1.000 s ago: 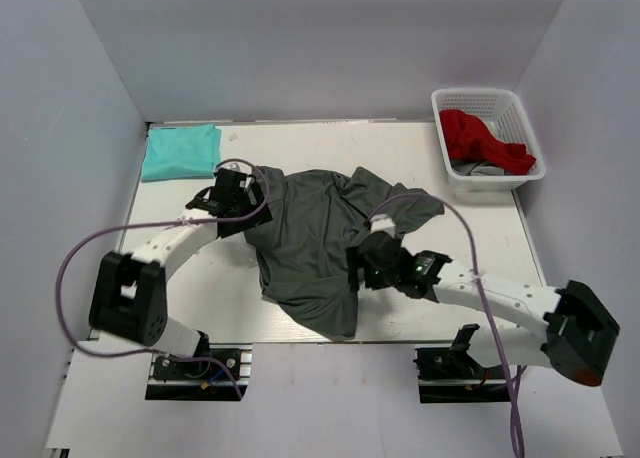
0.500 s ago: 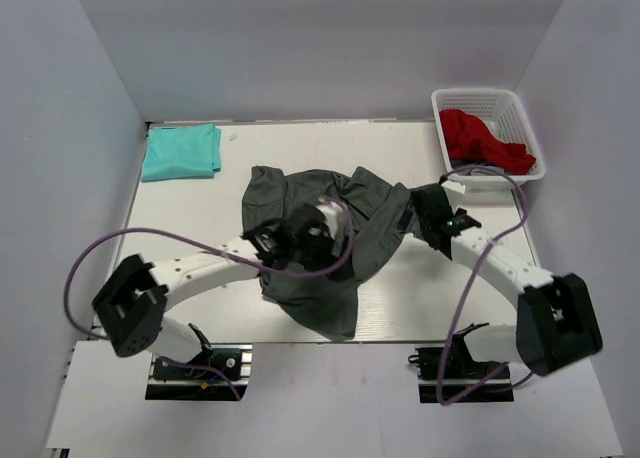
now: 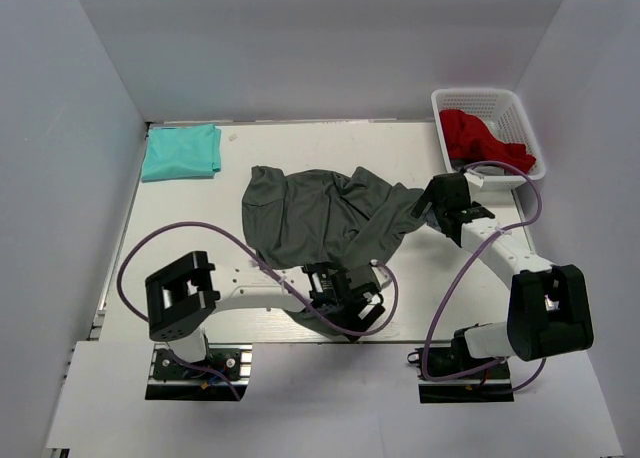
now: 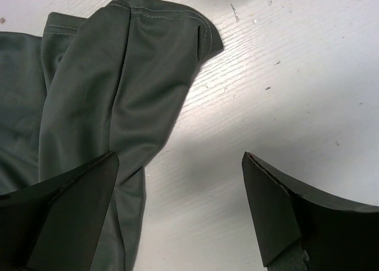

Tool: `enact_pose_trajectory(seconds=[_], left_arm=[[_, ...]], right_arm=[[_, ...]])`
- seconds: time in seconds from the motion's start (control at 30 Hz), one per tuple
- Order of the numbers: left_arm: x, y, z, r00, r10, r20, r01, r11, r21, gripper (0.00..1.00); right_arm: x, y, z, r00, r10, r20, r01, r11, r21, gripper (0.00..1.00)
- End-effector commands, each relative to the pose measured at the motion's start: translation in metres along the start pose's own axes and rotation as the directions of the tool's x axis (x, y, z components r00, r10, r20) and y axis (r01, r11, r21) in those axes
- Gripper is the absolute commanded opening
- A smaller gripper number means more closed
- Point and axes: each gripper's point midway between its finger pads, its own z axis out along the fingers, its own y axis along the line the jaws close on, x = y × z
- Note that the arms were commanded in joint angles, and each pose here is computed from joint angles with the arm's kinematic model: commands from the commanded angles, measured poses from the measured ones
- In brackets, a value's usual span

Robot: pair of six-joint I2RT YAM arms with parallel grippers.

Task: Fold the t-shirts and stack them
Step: Flatten out the tshirt

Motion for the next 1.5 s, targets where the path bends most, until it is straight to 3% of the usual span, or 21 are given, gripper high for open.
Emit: enact_pose_trajectory(seconds=[0.0, 0.13, 0.27, 0.3, 0.33, 0.37, 0.53, 0.7, 0.83, 1.27, 1.37, 1.47], left_arm=[[0.001, 0.013, 0.000, 1.000, 0.024, -0.016, -0.026, 0.995, -0.095, 0.99], [0.001, 0.007, 0.010, 0.999, 0.033, -0.025, -0.035, 0.996, -0.085, 0.85], [0.013, 0.017, 0.023, 0.998, 0.026, -0.056, -0.033, 0.991, -0.129, 0.49], [0.012, 0.019, 0.023, 0.999, 0.015, -0.048, -0.022, 0.989, -0.145, 0.21], [0.009, 0.024, 0.023, 1.000, -0.003, -0.028, -0.002, 0.983, -0.182, 0.04], [0.003, 0.029, 0.018, 0.999, -0.052, -0.008, 0.049, 0.978, -0.203, 0.00], [-0.036, 0.049, -0.030, 0.959, -0.132, 0.250, 0.195, 0.949, -0.247, 0.00], [-0.048, 0.070, -0.067, 0.909, -0.155, 0.388, 0.275, 0.920, -0.278, 0.00], [-0.043, 0.078, -0.075, 0.901, -0.168, 0.400, 0.297, 0.912, -0.285, 0.00], [-0.038, 0.074, -0.076, 0.902, -0.187, 0.390, 0.299, 0.921, -0.250, 0.00], [-0.036, 0.077, -0.080, 0.897, -0.178, 0.404, 0.296, 0.922, -0.251, 0.00], [-0.035, 0.082, -0.081, 0.897, -0.171, 0.408, 0.300, 0.913, -0.277, 0.00]], right_arm=[[-0.009, 0.009, 0.001, 1.000, 0.005, 0.019, -0.004, 0.998, -0.060, 0.90], [-0.013, 0.009, 0.003, 1.000, 0.016, 0.013, -0.015, 0.998, -0.065, 0.90], [-0.010, 0.006, 0.010, 1.000, 0.014, -0.011, -0.015, 0.998, -0.058, 0.90], [-0.010, 0.008, 0.011, 1.000, 0.015, -0.012, -0.015, 0.998, -0.063, 0.90], [-0.008, 0.008, 0.013, 1.000, 0.013, -0.019, -0.014, 0.998, -0.060, 0.90], [-0.006, 0.007, 0.017, 1.000, 0.005, -0.030, -0.007, 0.999, -0.054, 0.90], [-0.007, 0.003, 0.033, 0.998, 0.024, -0.059, -0.024, 1.000, -0.003, 0.90], [-0.019, 0.010, 0.045, 0.997, 0.056, -0.048, -0.056, 0.998, -0.002, 0.84], [-0.028, 0.017, 0.056, 0.996, 0.075, -0.046, -0.075, 0.997, -0.003, 0.82], [0.000, 0.000, 0.090, 0.987, 0.098, -0.129, -0.086, 0.992, 0.096, 0.81], [0.001, 0.005, 0.098, 0.987, 0.077, -0.138, -0.067, 0.995, 0.075, 0.60], [0.001, 0.005, 0.101, 0.988, 0.070, -0.136, -0.061, 0.996, 0.072, 0.58]])
